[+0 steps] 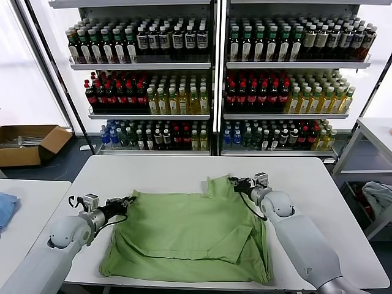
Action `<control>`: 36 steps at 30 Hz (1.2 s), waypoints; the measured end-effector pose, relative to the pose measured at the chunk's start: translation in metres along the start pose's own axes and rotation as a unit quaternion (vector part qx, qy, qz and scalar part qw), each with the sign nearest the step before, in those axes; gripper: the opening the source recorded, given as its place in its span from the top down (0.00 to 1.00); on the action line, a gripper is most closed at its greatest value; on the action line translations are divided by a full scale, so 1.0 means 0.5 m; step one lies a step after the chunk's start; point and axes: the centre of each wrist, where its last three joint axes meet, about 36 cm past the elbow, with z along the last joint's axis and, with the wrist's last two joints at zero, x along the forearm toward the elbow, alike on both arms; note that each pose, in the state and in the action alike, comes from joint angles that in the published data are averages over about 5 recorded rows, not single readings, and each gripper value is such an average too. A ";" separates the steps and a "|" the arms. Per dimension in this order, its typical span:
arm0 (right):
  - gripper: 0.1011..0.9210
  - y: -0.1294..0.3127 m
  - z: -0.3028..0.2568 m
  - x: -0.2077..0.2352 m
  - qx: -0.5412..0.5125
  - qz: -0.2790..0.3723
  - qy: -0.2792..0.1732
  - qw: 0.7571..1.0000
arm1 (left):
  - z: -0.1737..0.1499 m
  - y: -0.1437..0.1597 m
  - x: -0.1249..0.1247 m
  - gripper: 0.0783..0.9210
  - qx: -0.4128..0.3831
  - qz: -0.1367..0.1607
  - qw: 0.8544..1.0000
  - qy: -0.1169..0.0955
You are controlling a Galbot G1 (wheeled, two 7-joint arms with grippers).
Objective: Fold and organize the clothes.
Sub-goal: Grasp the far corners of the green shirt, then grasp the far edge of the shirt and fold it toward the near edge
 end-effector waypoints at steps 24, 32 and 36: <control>0.99 0.086 0.034 0.288 -0.074 -0.009 -0.097 0.993 | -0.028 -0.082 0.145 0.99 -0.011 -0.015 0.997 -0.074; 0.99 0.121 0.104 0.419 -0.108 0.008 -0.099 0.989 | -0.002 -0.108 0.218 0.99 -0.007 -0.027 0.997 -0.066; 0.99 0.145 0.143 0.473 -0.120 0.017 -0.091 0.988 | 0.014 -0.119 0.255 0.99 -0.003 -0.032 0.998 -0.059</control>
